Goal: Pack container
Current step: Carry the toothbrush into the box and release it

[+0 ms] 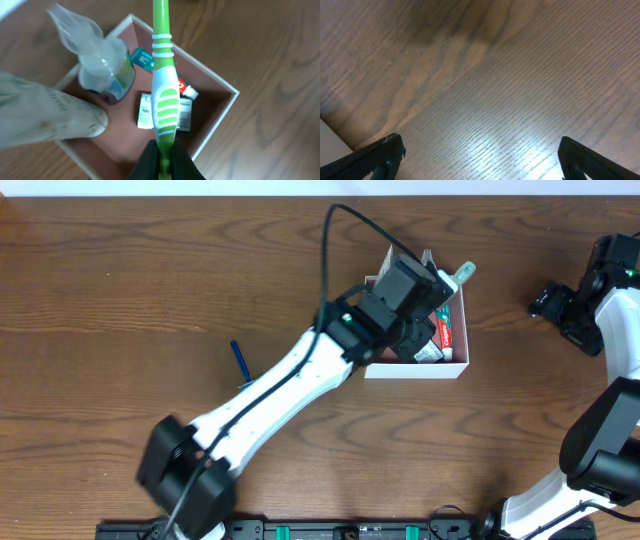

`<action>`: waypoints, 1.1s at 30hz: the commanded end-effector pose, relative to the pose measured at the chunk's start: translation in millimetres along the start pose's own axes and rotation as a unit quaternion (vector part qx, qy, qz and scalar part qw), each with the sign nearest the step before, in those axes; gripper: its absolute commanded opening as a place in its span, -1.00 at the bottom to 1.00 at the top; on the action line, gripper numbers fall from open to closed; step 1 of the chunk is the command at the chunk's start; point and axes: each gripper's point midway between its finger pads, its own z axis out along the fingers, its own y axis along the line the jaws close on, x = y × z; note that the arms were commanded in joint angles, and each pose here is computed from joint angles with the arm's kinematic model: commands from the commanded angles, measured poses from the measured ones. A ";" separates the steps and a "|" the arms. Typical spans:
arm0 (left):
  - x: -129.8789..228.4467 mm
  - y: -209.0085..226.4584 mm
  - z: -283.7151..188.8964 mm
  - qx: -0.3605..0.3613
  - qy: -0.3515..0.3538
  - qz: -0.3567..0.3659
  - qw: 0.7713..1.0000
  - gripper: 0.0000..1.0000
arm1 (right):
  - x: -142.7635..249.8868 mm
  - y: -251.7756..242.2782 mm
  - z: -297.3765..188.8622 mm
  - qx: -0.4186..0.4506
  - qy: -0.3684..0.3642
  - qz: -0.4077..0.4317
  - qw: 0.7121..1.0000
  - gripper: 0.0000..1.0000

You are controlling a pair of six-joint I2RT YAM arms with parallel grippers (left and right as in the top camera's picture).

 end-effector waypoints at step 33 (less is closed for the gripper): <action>24.3 22.2 43.3 -0.046 0.038 0.005 0.998 -0.17 | 2.0 -1.0 4.1 0.003 0.005 0.006 1.000 0.98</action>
